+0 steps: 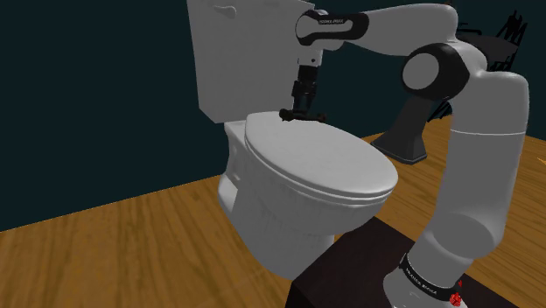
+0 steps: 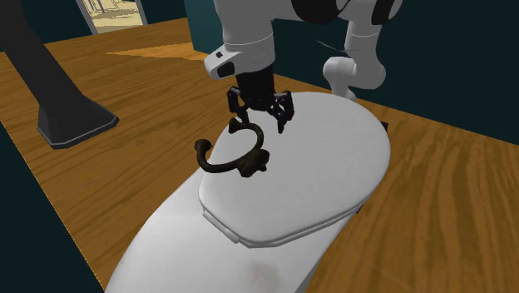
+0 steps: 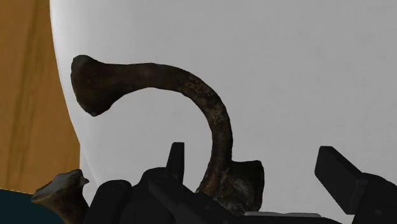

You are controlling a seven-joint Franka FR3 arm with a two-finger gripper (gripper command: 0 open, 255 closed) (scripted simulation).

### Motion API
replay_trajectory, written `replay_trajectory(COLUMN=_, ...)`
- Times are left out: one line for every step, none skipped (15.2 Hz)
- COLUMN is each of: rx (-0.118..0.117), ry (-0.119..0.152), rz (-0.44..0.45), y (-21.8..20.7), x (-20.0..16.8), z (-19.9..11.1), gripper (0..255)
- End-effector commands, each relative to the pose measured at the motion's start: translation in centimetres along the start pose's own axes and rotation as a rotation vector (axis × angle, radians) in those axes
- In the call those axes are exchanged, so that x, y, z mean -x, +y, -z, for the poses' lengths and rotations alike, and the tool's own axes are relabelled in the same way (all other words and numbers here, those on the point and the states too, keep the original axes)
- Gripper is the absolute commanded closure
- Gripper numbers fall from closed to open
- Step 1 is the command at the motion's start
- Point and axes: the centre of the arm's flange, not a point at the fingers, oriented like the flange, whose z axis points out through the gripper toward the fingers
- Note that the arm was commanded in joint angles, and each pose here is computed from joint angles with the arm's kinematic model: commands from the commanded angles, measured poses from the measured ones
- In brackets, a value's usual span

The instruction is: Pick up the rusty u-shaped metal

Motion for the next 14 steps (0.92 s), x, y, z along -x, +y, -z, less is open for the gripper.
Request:
replay_trajectory(rx=-0.005, ry=-0.015, rz=0.005, y=1.1, x=-1.7, z=-0.1, gripper=0)
replay_trajectory(rx=-0.005, ry=-0.015, rz=0.005, y=1.2, x=-1.8, z=-0.6, gripper=0)
replay_trajectory(rx=-0.005, ry=-0.015, rz=0.005, y=1.2, x=-1.9, z=-1.1, gripper=0)
replay_trajectory(rx=-0.005, ry=-0.015, rz=0.005, y=1.3, x=-1.9, z=-1.6, gripper=0)
replay_trajectory(rx=-0.005, ry=-0.015, rz=0.005, y=1.3, x=-2.0, z=-2.2, gripper=0)
replay_trajectory(rx=-0.005, ry=-0.015, rz=0.005, y=1.4, x=-2.0, z=-2.7, gripper=0)
replay_trajectory(rx=-0.005, ry=-0.015, rz=0.005, y=1.4, x=-2.1, z=-3.2, gripper=0)
replay_trajectory(rx=-0.005, ry=-0.015, rz=0.005, y=1.5, x=-2.2, z=-4.0, gripper=0)
replay_trajectory(rx=-0.005, ry=-0.015, rz=0.005, y=1.5, x=-2.2, z=-4.0, gripper=0)
replay_trajectory(rx=-0.005, ry=-0.015, rz=0.005, y=1.5, x=-2.2, z=-4.0, gripper=0)
replay_trajectory(rx=-0.005, ry=-0.015, rz=0.005, y=1.6, x=-2.2, z=-4.0, gripper=255)
replay_trajectory(rx=-0.005, ry=-0.015, rz=0.005, y=1.6, x=-2.2, z=-4.0, gripper=255)
replay_trajectory(rx=-0.005, ry=-0.015, rz=0.005, y=1.6, x=-2.2, z=-4.0, gripper=255)
replay_trajectory(rx=-0.005, ry=-0.015, rz=0.005, y=1.6, x=-2.2, z=-4.0, gripper=255)
